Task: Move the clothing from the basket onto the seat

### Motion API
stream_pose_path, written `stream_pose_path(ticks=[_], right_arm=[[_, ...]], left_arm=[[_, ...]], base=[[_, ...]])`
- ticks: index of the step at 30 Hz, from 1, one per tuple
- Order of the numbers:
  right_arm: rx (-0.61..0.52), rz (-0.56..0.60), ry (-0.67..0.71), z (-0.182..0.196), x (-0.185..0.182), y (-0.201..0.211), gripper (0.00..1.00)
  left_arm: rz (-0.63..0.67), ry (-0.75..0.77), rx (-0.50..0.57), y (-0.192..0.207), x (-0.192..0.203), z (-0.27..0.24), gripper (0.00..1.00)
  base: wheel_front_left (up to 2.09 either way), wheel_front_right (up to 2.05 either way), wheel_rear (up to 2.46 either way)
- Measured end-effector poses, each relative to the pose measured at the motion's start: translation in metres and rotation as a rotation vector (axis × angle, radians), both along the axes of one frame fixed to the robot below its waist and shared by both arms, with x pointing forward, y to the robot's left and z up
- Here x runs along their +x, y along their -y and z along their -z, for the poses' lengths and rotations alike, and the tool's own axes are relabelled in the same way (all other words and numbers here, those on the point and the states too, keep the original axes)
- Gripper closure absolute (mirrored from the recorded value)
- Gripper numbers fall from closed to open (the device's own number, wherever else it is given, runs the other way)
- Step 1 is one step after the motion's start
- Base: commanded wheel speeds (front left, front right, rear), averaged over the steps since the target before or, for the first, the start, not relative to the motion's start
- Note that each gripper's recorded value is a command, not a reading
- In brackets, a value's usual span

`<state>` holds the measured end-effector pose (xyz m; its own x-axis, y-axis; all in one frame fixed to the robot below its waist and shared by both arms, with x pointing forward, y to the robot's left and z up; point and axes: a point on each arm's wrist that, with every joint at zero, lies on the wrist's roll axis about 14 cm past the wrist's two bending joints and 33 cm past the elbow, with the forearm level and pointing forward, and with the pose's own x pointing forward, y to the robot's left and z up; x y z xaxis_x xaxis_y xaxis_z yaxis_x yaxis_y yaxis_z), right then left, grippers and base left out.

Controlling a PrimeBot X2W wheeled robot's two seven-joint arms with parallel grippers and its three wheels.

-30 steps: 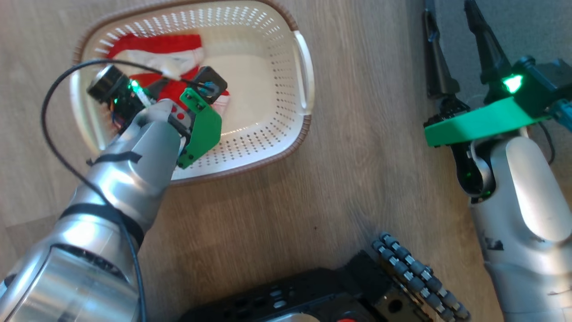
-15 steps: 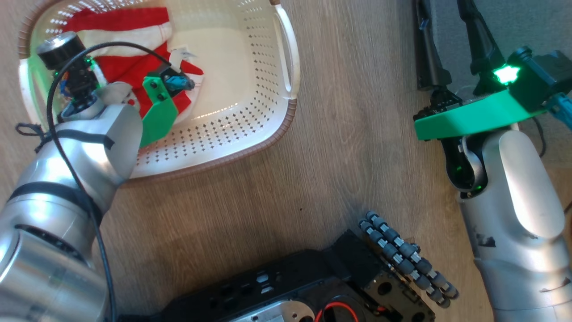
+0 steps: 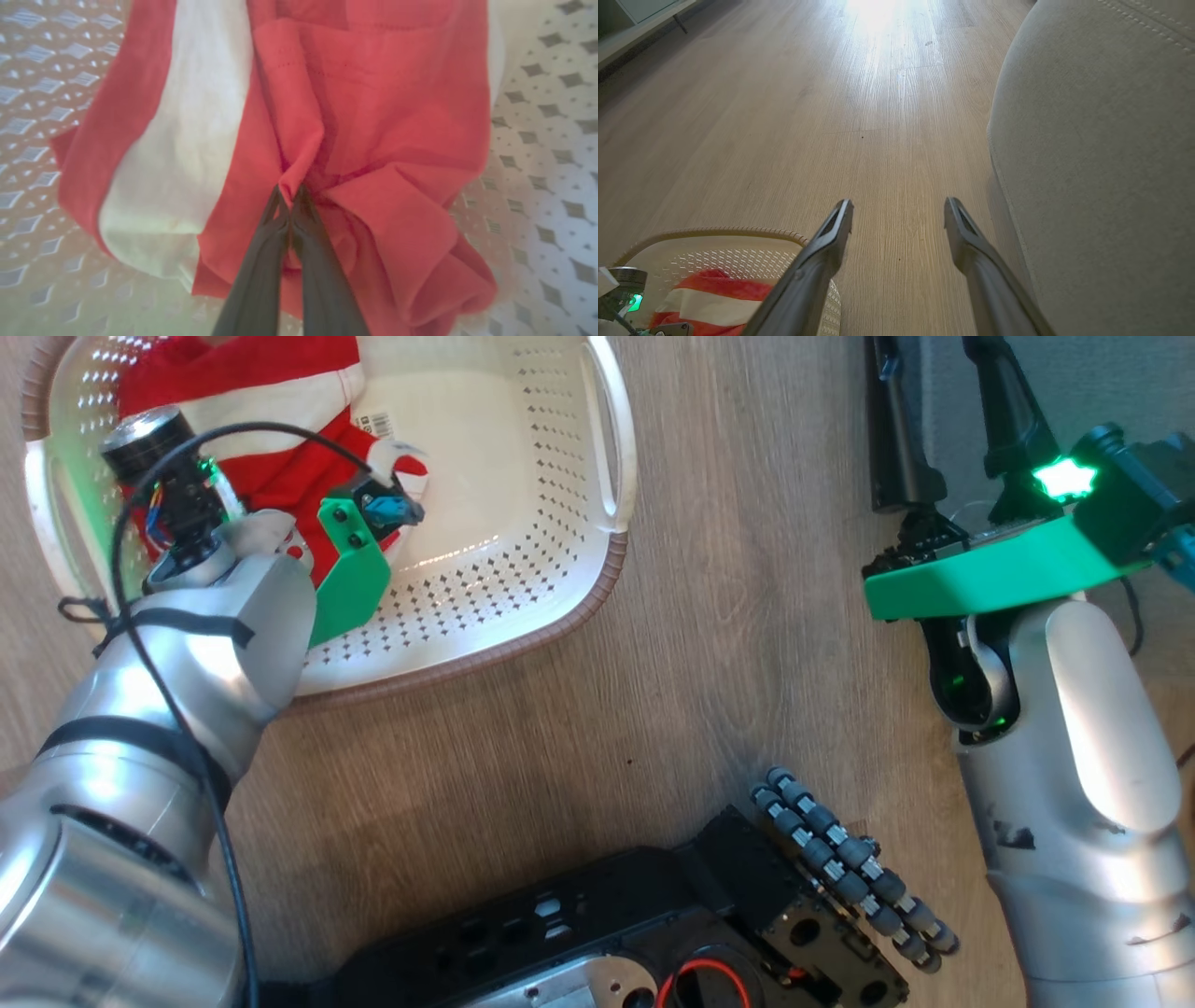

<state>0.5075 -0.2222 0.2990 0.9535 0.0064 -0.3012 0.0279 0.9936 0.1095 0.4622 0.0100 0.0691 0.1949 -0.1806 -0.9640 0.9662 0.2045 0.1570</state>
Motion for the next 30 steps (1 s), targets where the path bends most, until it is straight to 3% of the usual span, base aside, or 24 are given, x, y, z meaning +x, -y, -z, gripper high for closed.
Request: stream_pose_path(ticks=[9,18,30], right_arm=[[-0.001,-0.012,0.078,-0.034,0.012,-0.001,0.0],[-0.01,-0.056,0.155,-0.077,0.016,-0.008,0.0],[0.022,-0.064,0.187,-0.121,-0.025,-0.02,0.0]], left_arm=[[-0.157,0.036,-0.226,0.013,0.008,-0.037,1.0],[-0.303,0.116,-0.433,0.015,0.015,-0.107,1.0],[-0.488,0.292,-0.692,0.009,0.013,-0.224,1.0]], base=[[0.0,0.0,0.0],[0.0,0.0,0.0],[0.0,0.0,0.0]])
